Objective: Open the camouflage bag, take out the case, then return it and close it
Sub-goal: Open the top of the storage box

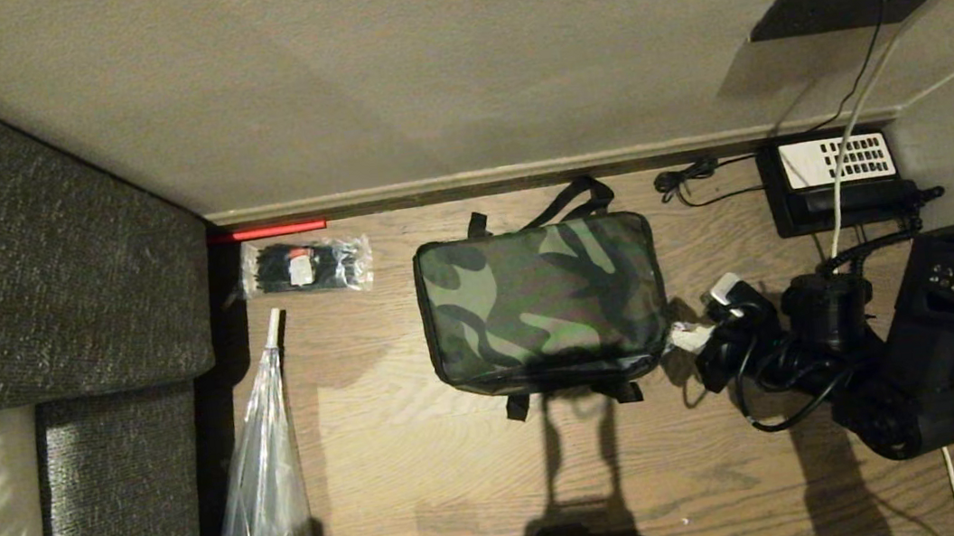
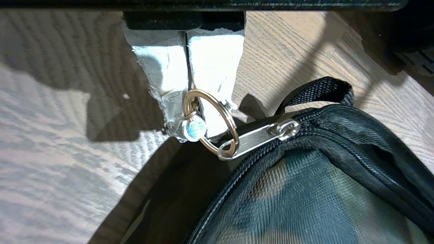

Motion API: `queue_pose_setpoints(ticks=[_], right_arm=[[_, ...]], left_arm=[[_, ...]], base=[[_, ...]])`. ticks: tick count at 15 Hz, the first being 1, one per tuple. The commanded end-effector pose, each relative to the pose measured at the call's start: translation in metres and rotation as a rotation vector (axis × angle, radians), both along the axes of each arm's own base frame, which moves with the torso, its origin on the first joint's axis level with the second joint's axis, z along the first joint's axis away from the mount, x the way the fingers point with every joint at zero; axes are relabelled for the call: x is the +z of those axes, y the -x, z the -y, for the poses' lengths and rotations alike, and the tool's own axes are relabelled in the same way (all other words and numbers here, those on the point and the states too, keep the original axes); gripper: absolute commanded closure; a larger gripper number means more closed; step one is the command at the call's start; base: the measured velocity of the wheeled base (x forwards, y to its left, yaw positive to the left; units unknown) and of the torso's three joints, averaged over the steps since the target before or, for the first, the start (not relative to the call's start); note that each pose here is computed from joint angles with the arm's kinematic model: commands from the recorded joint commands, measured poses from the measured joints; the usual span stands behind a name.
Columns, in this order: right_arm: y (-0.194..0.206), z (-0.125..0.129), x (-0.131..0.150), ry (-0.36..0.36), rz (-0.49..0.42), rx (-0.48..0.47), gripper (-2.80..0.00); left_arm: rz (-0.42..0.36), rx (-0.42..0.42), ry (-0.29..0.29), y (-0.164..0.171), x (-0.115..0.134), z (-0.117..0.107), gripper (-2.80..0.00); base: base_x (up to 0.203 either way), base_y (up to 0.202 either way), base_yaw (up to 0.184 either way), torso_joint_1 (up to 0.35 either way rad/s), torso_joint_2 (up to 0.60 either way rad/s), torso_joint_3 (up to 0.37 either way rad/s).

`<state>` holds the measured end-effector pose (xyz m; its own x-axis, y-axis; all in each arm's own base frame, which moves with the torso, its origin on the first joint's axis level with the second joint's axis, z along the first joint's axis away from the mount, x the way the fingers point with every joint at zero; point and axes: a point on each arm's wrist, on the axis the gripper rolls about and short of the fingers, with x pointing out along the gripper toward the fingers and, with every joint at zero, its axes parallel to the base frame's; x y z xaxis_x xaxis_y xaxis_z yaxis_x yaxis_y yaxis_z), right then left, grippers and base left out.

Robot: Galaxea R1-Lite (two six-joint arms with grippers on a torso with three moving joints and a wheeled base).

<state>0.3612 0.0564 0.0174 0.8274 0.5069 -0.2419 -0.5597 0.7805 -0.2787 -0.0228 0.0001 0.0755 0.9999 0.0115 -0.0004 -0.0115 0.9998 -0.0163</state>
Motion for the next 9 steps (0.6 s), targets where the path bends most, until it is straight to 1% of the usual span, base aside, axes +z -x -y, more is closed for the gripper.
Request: queue_pose_setpoints(ticks=[1,3,6,9], right_arm=[[0.004,0.001,0.012,-0.004,0.031,0.004,0.0],[0.006,0.001,0.012,0.0,0.028,0.004,0.0],[0.002,0.002,0.017,-0.004,0.052,-0.001,0.0],[-0.002,0.009,0.024,-0.01,0.078,-0.023,0.0]], left_arm=[[-0.001,0.001,0.001,0.0,-0.001,0.0,0.0],[-0.001,0.001,0.001,0.0,-0.001,0.0,0.0],[-0.001,0.001,0.001,0.0,-0.001,0.0,0.0],[-0.001,0.001,0.001,0.0,-0.001,0.0,0.0]], base=[[0.0,0.0,0.0,0.0,0.0,0.0],[0.0,0.0,0.0,0.0,0.0,0.0],[0.0,0.0,0.0,0.0,0.0,0.0],[0.0,0.0,0.0,0.0,0.0,0.0]])
